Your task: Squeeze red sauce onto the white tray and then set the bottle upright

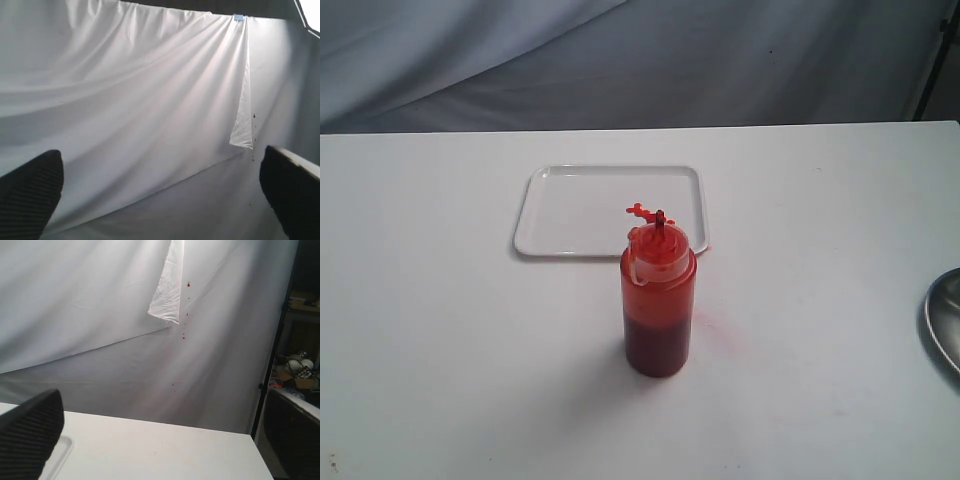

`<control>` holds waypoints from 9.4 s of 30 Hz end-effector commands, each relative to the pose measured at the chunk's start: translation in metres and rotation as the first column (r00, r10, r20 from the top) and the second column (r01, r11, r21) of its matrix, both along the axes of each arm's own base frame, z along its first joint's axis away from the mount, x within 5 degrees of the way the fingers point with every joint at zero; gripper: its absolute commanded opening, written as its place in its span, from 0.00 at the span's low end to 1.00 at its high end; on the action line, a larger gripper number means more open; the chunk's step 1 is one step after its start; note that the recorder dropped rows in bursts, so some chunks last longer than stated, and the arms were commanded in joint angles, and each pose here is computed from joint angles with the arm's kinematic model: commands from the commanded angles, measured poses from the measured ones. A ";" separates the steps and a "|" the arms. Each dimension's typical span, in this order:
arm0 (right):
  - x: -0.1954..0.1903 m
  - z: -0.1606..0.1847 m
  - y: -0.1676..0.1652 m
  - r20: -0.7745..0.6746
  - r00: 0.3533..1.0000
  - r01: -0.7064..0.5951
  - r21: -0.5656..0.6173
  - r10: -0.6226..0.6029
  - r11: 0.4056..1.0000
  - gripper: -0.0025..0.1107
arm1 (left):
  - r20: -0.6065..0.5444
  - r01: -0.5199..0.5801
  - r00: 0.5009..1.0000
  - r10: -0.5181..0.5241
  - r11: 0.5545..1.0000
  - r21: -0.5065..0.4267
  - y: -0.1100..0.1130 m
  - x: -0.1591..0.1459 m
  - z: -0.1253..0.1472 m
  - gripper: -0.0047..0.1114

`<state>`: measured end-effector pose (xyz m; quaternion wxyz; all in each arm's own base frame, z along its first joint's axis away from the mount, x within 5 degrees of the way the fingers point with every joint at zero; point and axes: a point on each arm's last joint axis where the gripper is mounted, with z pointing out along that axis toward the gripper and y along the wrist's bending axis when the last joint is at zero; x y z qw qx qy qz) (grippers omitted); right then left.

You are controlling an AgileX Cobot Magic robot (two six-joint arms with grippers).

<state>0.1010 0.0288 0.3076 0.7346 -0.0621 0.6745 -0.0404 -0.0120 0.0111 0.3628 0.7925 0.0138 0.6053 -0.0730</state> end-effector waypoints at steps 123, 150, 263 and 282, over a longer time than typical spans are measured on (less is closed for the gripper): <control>-0.043 -0.021 -0.031 0.131 0.987 -0.115 0.186 0.092 0.976 0.95 | -0.447 -0.042 0.891 0.075 0.996 0.083 -0.013 0.067 -0.176 0.94; -0.047 -0.037 -0.008 -0.031 0.939 -0.340 0.087 0.343 0.936 0.95 | -0.447 -0.042 0.891 0.075 0.996 0.083 -0.013 0.067 -0.176 0.94; -0.048 -0.125 -0.032 -0.334 0.939 0.118 0.097 -0.080 0.988 0.95 | -0.446 -0.089 0.888 0.117 0.993 0.083 -0.011 0.067 -0.175 0.94; -0.048 -0.125 -0.032 -0.334 0.939 0.118 0.097 -0.080 0.988 0.95 | -0.446 -0.066 0.890 0.097 0.994 0.083 -0.012 0.067 -0.175 0.94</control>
